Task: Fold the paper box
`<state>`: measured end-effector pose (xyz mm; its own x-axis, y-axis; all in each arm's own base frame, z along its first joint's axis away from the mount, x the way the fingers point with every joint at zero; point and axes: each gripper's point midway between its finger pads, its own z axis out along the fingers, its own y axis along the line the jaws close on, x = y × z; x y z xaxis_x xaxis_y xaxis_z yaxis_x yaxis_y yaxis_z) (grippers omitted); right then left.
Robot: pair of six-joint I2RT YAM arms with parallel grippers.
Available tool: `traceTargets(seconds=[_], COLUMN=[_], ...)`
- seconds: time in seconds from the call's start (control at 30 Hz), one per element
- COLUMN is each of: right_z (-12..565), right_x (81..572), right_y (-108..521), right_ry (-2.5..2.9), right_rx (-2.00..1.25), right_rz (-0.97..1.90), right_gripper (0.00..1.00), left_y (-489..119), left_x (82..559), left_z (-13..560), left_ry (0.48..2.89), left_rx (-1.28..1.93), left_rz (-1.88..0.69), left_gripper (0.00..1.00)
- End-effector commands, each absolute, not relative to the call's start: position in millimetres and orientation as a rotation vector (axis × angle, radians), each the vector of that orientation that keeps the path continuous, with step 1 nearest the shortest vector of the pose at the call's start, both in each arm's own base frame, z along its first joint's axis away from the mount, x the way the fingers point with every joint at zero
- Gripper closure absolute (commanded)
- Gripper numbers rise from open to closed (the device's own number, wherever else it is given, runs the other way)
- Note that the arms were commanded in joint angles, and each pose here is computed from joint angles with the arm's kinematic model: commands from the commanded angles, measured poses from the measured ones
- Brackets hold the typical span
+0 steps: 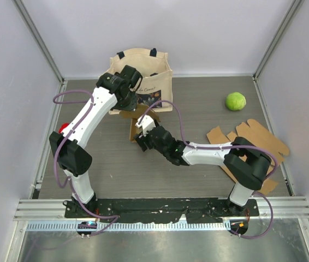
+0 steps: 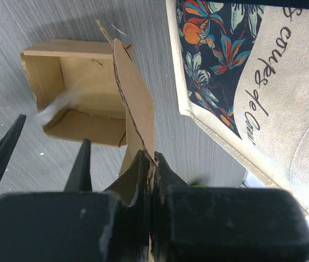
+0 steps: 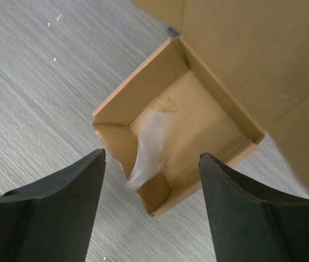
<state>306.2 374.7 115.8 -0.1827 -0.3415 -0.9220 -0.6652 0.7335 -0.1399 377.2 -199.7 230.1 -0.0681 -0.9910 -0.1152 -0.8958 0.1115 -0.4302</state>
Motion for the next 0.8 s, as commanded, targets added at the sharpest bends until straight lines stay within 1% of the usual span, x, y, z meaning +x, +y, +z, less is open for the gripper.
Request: traceTargets(seconds=[0.0, 0.07, 0.13, 0.17, 0.2, 0.23, 0.3, 0.33, 0.37, 0.4, 0.5, 0.67, 0.73, 0.77], right_z=[198, 188, 208, 195, 214, 210, 215, 208, 213, 212, 220, 234, 241, 231], right_x=[318, 310, 297, 290, 285, 281, 285, 290, 292, 304, 319, 337, 340, 344], right_y=[371, 354, 338, 326, 316, 310, 299, 294, 300, 291, 291, 307, 318, 322], right_ry=[1.595, 1.635, 1.613, 1.634, 1.601, 1.621, 1.62, 1.647, 1.64, 1.646, 1.599, 1.523, 1.495, 1.513], right_rx=[-0.637, -0.611, -0.552, -0.545, -0.518, -0.532, -0.553, -0.582, -0.63, -0.621, -0.699, -0.797, -0.844, -0.862], right_rz=[0.398, 0.376, 0.435, 0.433, 0.452, 0.437, 0.463, 0.474, 0.528, 0.506, 0.506, 0.511, 0.561, 0.566], right_gripper=[0.21, 0.2, 0.19, 0.19, 0.19, 0.19, 0.19, 0.21, 0.21, 0.22, 0.22, 0.22, 0.25, 0.26], left_y=[-164, -165, -166, -167, -167, -166, -168, -169, -169, -169, -167, -165, -167, -166], left_x=[329, 330, 331, 331, 331, 330, 330, 329, 329, 329, 326, 324, 324, 324], left_z=[229, 228, 227, 227, 226, 225, 223, 222, 221, 220, 219, 223, 224, 225], left_ry=[1.936, 1.938, 1.946, 1.955, 1.956, 1.956, 1.968, 1.978, 1.984, 1.985, 1.984, 1.975, 1.978, 1.977], left_rx=[-2.048, -2.044, -2.043, -2.037, -2.034, -2.035, -2.034, -2.033, -2.03, -2.03, -2.031, -2.037, -2.035, -2.037], left_rz=[-0.102, -0.101, -0.106, -0.108, -0.102, -0.096, -0.096, -0.096, -0.093, -0.091, -0.081, -0.1, -0.11, -0.11], left_gripper=[1.0, 1.0, 0.98, 0.97, 0.97, 0.96, 0.96, 0.96, 0.95, 0.94, 0.9, 0.86, 0.85, 0.85])
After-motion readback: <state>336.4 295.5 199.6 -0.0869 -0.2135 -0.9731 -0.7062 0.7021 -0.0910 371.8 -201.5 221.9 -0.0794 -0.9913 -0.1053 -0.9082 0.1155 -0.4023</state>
